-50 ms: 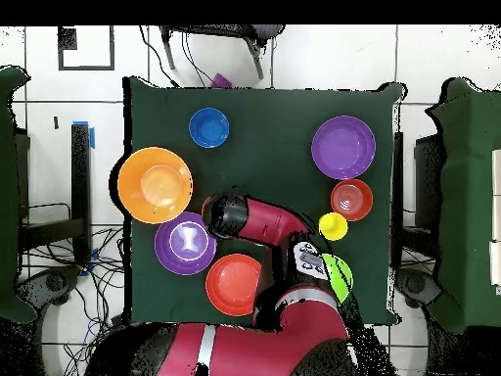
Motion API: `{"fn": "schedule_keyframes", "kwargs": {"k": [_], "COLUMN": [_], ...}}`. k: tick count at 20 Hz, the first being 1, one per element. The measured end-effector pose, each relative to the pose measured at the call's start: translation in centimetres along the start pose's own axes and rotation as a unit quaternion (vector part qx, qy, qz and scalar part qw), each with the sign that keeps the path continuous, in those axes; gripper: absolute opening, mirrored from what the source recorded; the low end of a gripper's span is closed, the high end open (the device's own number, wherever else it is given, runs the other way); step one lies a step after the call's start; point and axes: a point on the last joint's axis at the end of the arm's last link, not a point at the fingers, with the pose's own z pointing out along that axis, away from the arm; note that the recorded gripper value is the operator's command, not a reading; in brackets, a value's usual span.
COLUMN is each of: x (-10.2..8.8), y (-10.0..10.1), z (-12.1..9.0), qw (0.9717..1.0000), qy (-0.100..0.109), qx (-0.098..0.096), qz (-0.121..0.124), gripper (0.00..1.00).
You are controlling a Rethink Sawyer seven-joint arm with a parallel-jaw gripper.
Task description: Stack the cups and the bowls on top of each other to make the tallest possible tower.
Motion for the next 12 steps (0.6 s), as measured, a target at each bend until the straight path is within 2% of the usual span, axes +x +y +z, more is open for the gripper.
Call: {"fn": "schedule_keyframes", "kwargs": {"k": [5,12], "x": [-0.1,-0.4], "y": [0.1,1.5], "z": [-0.3,-2.9], "qw": [1.0000,0.9999], "qy": [-0.003,-0.005], "qx": [0.000,-0.002], "qz": [-0.002,-0.013], "gripper": [1.00,1.00]}}
